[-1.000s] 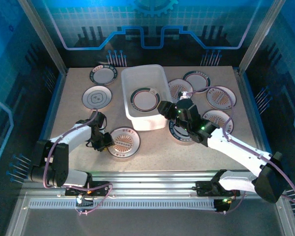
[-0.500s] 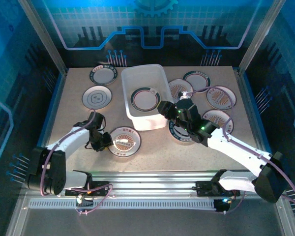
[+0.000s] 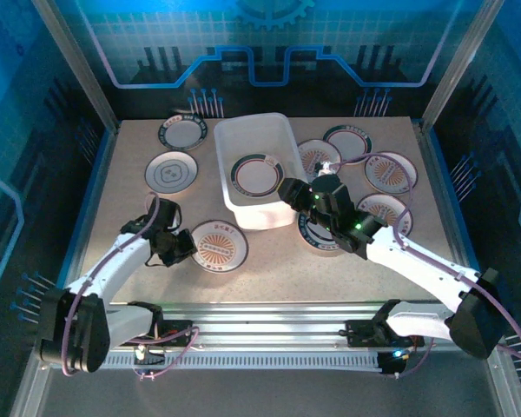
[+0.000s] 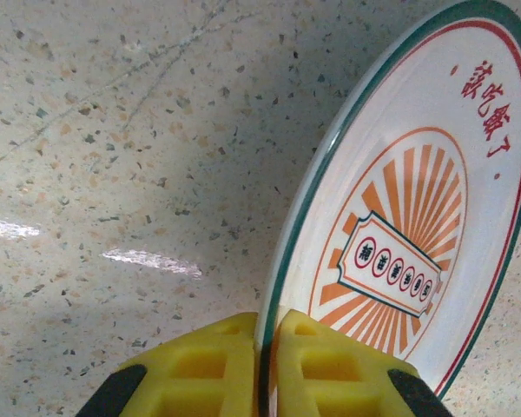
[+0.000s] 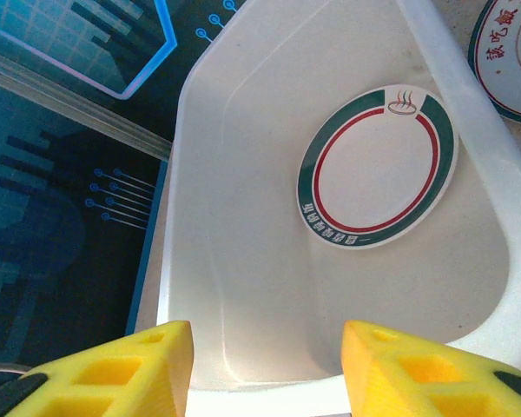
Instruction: Place the plates into the plastic bin on the countertop
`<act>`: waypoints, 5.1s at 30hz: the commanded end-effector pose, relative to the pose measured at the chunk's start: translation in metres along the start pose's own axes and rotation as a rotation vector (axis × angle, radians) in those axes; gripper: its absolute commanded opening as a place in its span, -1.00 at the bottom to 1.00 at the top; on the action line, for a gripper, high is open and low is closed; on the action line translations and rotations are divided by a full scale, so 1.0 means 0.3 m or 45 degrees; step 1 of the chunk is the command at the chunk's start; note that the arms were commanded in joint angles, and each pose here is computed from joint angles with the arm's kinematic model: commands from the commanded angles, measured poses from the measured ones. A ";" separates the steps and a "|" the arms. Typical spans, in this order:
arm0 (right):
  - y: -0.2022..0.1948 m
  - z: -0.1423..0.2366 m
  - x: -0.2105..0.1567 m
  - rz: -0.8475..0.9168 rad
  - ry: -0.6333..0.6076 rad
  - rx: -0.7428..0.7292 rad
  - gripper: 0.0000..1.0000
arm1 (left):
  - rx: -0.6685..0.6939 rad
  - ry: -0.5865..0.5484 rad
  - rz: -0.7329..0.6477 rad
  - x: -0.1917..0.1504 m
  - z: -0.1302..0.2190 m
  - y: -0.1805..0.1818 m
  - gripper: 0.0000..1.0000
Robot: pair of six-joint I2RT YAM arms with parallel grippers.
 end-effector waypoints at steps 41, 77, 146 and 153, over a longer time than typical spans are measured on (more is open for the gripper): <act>0.141 0.044 0.092 0.052 -0.009 0.107 0.09 | -0.380 -0.879 -0.169 0.297 0.751 -0.254 -1.00; 0.284 -0.210 0.153 -0.248 0.068 0.556 -0.34 | -1.041 -0.505 -0.301 0.313 0.655 -0.620 -1.00; 0.094 -0.475 0.099 -0.710 0.097 -0.557 -1.00 | -0.729 -0.487 -0.032 0.629 0.525 -0.409 0.46; 0.077 -0.542 0.077 -0.742 0.088 -0.622 -1.00 | -0.697 -0.470 -0.035 0.629 0.507 -0.400 0.47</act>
Point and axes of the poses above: each hand's point on the last joint's axis, 136 mm out from that joint toward the fingers, its own z axis back along the fingers, its own y axis along the line the jaws close on, x = y × z, the point moved 7 cm from there along z, back along the fingers, and after that the axes turned 8 degrees about z, right-handed, at the moved point
